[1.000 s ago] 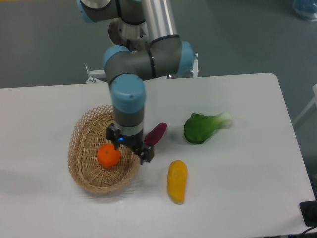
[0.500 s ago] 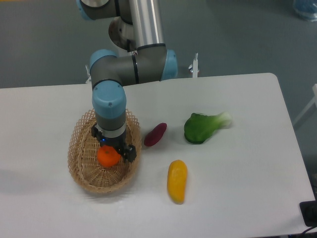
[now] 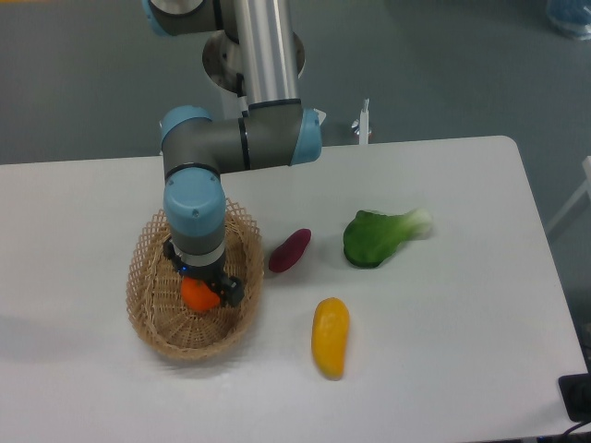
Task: Pick up the orange from the basket
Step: 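Close the gripper around the orange inside the basket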
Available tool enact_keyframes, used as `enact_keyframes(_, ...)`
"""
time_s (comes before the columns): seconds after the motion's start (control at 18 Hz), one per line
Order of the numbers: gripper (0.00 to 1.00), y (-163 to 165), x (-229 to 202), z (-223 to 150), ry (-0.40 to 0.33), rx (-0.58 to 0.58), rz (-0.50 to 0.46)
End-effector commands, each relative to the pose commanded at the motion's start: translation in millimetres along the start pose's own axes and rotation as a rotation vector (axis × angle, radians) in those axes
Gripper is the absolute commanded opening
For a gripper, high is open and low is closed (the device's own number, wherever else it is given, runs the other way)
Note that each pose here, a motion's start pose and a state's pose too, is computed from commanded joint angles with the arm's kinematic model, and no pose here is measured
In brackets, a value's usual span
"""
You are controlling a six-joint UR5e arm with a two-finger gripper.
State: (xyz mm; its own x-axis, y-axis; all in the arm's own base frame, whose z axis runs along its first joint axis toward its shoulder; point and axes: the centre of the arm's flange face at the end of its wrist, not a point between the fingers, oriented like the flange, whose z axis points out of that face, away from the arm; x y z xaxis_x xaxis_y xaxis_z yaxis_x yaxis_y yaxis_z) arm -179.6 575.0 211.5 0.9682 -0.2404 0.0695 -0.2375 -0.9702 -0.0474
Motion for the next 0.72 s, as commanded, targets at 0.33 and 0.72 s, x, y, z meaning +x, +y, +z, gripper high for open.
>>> enact_keyframes(0.33, 0.83, -5, -5, 8, -0.003, -0.008, -0.029)
enact_keyframes(0.72, 0.45, -9, -7, -24, -0.039, 0.028, -0.027)
